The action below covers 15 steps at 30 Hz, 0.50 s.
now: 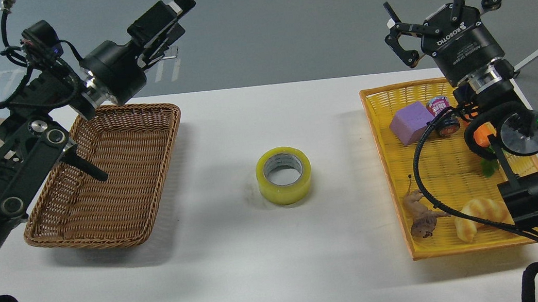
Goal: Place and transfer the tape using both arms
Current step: 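Reach the left gripper over the wicker basket toward the tape roll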
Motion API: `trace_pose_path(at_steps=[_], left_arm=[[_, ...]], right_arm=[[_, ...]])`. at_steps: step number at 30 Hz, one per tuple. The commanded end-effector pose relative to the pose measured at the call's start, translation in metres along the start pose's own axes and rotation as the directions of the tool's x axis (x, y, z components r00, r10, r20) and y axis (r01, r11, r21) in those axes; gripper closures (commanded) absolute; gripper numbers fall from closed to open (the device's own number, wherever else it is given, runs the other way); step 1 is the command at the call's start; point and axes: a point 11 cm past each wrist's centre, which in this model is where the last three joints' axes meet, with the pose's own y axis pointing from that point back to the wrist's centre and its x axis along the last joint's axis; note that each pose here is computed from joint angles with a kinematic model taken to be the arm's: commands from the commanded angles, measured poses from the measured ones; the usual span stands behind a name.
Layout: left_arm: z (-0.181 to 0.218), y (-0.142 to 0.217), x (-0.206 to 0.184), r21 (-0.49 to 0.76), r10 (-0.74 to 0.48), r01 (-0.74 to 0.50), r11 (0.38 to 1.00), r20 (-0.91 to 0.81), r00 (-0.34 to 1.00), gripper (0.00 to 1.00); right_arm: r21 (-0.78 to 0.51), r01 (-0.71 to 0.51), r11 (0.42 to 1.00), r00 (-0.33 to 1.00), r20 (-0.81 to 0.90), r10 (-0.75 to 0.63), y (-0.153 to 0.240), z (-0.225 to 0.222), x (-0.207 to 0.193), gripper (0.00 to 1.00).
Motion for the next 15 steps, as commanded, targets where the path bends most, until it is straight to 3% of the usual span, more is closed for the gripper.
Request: trace_pose_path(at_steps=[1,10,15], left_arm=[[0.005,-0.003,-0.013,0.010,-0.065,0.064,0.998,0.126,0.990,0.02],[-0.007,-0.018,-0.071,0.136,-0.307,0.276,0.951,0.482,0.820,0.02],[-0.022,-0.018,-0.089,0.241,-0.398,0.316,0.917,0.550,0.734,0.02]], right_arm=[[-0.009,-0.027,1.000,1.000,0.007,0.027,0.009,0.005,0.009,0.00],[-0.017,-0.078,0.997,0.997,0.014,0.079,0.030,0.011,0.025,0.00],[-0.012,-0.094,0.995,0.995,0.017,0.095,0.035,0.011,0.030,0.00]])
